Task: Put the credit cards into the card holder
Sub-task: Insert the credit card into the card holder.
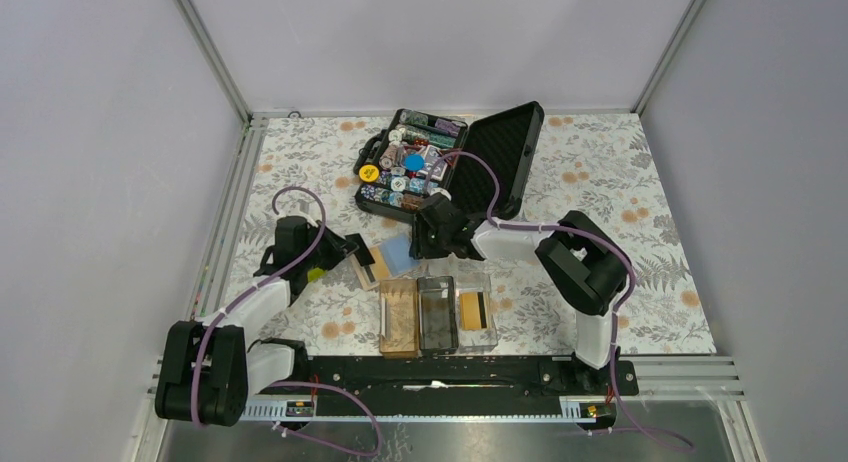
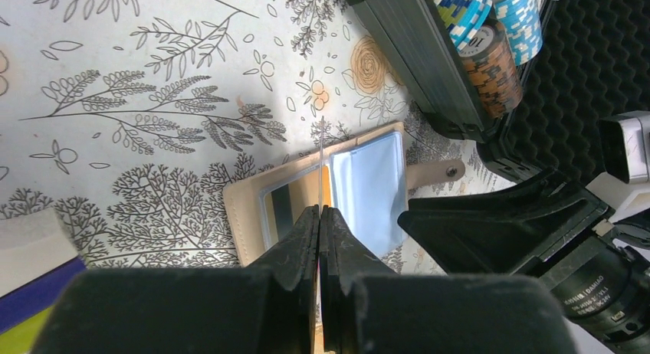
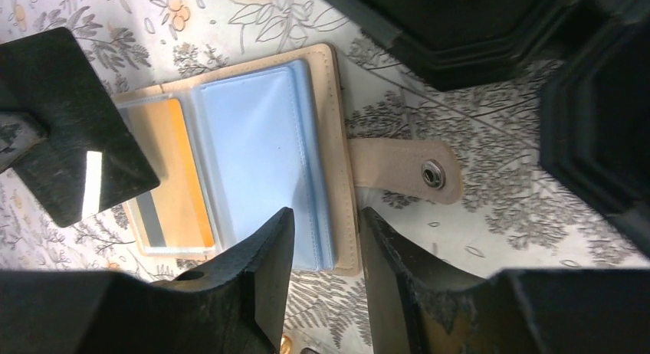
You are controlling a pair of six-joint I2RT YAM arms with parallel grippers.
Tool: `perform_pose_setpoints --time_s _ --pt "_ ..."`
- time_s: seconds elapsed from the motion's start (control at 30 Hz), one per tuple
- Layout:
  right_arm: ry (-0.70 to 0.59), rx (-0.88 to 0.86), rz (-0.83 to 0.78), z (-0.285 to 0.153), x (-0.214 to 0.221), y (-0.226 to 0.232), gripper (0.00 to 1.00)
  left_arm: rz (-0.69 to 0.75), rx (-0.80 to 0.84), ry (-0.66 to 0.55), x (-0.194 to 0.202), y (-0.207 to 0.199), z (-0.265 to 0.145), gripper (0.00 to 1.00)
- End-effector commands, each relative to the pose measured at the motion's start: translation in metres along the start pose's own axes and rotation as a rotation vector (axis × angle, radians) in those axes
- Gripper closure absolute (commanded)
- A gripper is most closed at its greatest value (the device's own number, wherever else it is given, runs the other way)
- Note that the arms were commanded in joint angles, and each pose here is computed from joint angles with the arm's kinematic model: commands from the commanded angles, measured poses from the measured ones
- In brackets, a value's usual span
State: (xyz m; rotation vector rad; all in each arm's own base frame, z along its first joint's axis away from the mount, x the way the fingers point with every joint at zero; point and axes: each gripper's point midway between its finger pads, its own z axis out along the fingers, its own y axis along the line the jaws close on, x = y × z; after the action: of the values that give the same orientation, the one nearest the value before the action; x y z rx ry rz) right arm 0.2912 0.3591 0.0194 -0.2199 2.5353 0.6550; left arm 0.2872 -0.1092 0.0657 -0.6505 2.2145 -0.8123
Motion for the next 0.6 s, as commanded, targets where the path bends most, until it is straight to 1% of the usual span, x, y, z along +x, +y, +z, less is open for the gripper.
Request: perform_pose_setpoints --time_s 0.0,0.17,0.3,0.57 --pt "0.046 -0.044 0.011 0.006 0.013 0.024 0.57 0.003 0.047 -0.057 -0.012 -0.006 0.0 1.0" --pt "0.057 -0.042 0.021 0.01 0.019 0.032 0.61 -0.023 0.076 -0.049 -0.008 -0.007 -0.001 1.0" --pt "0.061 -0.035 0.031 0.013 0.023 0.032 0.61 -0.02 0.079 -0.042 -0.005 -0.002 -0.001 1.0" --pt "0.059 -0.023 0.019 0.013 0.023 0.033 0.61 -0.047 0.178 0.003 0.001 -0.01 -0.001 1.0"
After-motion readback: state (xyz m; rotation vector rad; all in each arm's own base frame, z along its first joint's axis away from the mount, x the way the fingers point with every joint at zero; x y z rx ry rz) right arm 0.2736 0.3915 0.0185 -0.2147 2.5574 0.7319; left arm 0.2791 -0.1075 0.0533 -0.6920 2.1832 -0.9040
